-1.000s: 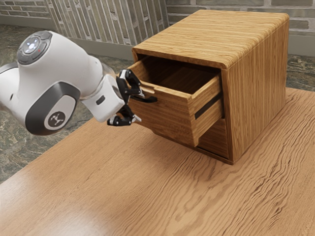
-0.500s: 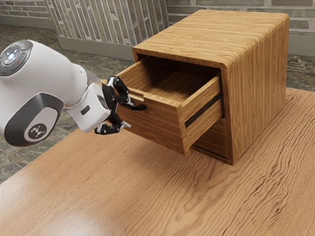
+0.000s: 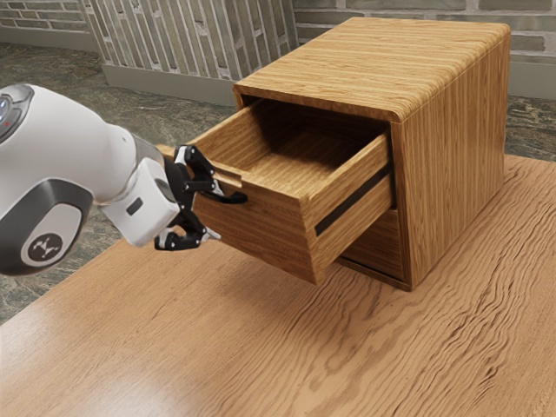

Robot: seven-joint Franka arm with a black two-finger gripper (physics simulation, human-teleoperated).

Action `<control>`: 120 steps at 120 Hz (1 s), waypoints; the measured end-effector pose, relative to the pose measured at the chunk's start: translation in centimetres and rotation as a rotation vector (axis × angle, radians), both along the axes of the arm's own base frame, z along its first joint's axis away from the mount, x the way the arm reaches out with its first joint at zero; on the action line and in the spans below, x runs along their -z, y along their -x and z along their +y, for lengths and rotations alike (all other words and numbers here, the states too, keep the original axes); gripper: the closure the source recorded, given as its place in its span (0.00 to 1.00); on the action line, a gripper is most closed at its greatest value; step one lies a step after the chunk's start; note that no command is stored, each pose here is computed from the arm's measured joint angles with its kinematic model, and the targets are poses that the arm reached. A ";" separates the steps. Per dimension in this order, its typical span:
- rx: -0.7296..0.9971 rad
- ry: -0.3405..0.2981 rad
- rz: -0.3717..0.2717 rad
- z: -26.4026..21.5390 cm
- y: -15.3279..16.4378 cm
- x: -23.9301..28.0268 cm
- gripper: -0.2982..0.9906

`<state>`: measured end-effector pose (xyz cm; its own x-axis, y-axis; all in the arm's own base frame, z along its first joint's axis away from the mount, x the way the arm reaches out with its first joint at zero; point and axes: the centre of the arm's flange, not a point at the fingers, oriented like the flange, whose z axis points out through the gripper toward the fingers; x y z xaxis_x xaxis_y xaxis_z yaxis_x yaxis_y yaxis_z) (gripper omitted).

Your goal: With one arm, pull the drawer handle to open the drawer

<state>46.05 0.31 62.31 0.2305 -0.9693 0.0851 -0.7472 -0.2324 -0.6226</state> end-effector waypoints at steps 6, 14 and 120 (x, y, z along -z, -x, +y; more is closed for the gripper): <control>-0.002 0.008 0.000 0.0 0.4 -0.1 0.51; -0.007 0.022 0.004 0.0 0.6 -0.1 0.50; 0.001 -0.012 -0.033 -0.4 1.6 -2.6 0.39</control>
<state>44.47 -0.08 64.93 0.2264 -0.9706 0.0813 -0.7264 -0.2238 -0.6498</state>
